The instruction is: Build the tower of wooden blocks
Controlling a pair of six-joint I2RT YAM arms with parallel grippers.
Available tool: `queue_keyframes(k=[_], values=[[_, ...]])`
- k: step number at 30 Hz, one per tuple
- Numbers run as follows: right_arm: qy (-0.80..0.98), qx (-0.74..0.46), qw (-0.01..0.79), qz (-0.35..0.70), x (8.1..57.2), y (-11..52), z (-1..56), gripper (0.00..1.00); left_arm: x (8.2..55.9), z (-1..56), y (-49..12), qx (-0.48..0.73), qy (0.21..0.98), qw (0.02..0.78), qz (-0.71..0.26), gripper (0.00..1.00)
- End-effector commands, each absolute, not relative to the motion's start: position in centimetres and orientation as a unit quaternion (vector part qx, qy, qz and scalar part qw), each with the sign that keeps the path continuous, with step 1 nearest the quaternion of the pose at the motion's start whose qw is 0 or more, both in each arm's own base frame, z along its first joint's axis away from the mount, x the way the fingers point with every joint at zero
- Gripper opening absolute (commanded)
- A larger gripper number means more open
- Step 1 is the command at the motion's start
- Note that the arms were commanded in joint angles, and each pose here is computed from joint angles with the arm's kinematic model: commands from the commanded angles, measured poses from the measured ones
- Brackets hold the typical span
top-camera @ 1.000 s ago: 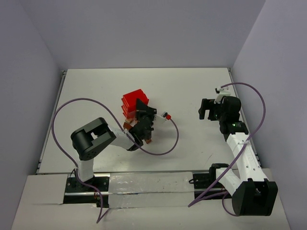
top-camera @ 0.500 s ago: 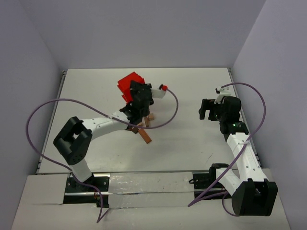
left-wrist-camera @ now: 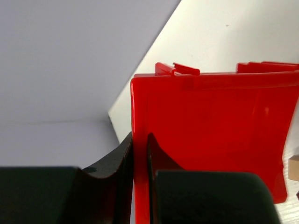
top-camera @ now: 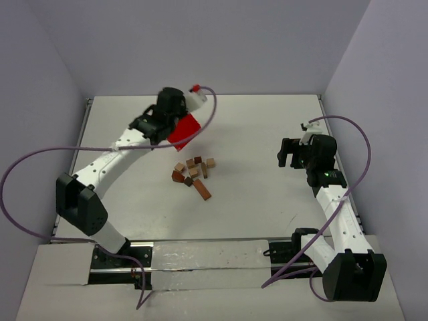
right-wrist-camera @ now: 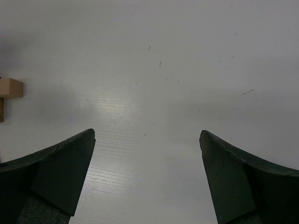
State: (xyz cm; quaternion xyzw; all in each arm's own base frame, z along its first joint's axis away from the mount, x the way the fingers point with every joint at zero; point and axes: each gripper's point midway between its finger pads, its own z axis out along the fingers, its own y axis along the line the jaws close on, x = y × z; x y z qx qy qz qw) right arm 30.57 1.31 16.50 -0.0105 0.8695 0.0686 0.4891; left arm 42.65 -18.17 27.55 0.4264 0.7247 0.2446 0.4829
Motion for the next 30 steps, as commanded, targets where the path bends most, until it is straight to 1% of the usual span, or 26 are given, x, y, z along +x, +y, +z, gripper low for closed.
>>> queue_keyframes(k=[1, 4, 7, 8, 12, 16, 22, 30], values=[[0.853, -0.020, 0.518, 0.067, 31.2, 1.2, 19.1, 1.00, 44.5, 29.8, -11.7, 0.314, 0.802, 0.486, 0.146, 0.00], [0.853, -0.022, 0.517, 0.069, 31.2, 1.3, 19.1, 1.00, 45.7, 28.6, -7.3, 0.257, 0.839, 0.469, 0.101, 0.00], [0.853, -0.026, 0.515, 0.073, 31.3, 1.5, 19.1, 1.00, 46.8, 26.9, -1.6, 0.179, 0.872, 0.451, 0.067, 0.00], [0.853, -0.026, 0.516, 0.073, 31.2, 1.5, 19.1, 1.00, 46.9, 26.2, -0.8, 0.166, 0.880, 0.442, 0.055, 0.00], [0.854, -0.028, 0.515, 0.073, 31.2, 1.5, 19.0, 1.00, 46.6, 22.7, 7.0, 0.078, 0.911, 0.406, -0.004, 0.00], [0.855, -0.029, 0.513, 0.076, 31.2, 1.6, 18.8, 1.00, 45.4, 19.8, 12.5, 0.042, 0.921, 0.387, 0.009, 0.00], [0.857, -0.033, 0.508, 0.081, 31.2, 1.8, 18.5, 1.00, 44.7, 15.5, 16.6, 0.043, 0.936, 0.349, 0.027, 0.02], [0.858, -0.033, 0.507, 0.079, 31.1, 1.7, 18.4, 1.00, 44.2, 10.7, 16.5, 0.020, 0.949, 0.315, -0.015, 0.04]])
